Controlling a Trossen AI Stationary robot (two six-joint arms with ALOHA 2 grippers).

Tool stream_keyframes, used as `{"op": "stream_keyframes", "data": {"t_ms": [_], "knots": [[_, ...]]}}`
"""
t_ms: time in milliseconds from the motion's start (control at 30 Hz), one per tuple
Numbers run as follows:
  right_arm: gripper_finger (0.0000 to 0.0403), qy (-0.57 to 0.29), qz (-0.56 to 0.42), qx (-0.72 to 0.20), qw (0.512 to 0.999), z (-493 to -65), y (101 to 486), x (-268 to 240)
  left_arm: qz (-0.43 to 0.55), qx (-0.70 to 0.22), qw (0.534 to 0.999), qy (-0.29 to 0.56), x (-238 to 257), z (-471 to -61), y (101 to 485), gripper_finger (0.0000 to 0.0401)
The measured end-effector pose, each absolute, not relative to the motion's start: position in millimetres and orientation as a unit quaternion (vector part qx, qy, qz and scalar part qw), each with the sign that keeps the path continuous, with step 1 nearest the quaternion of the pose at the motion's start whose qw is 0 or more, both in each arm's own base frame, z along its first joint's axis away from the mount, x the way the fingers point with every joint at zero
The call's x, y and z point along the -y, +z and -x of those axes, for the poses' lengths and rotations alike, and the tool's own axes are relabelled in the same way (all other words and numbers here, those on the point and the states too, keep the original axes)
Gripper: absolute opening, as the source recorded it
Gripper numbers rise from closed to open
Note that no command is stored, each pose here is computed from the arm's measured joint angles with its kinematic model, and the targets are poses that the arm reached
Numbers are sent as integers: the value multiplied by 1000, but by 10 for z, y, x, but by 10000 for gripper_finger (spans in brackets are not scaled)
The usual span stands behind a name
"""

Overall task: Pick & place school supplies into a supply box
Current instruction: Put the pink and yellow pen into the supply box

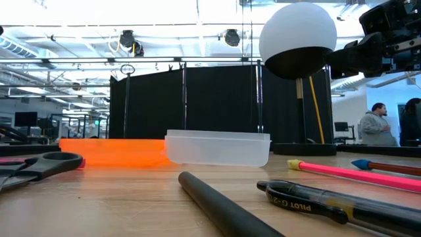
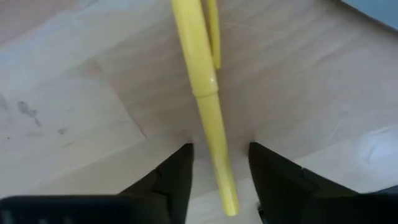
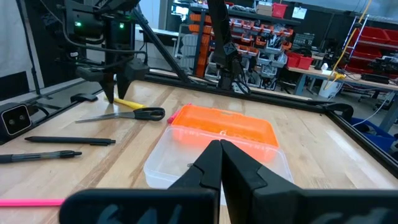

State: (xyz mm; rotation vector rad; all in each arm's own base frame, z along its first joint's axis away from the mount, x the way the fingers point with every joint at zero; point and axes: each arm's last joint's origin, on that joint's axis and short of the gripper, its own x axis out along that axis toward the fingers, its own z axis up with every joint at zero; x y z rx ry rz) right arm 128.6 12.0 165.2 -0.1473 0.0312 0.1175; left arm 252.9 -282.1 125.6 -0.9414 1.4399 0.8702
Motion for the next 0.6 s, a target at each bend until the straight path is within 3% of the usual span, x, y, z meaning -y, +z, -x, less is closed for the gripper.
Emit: {"op": "stream_keyframes", "data": {"t_ms": [267,600], "knots": [[0,59,74,-17,995,-1286,1650,-120,395,-614,580,362,2826,-2530,1247,24],[0,59,74,-26,995,-1285,1632,-120,362,-607,591,390,2882,-2544,1448,30]]}}
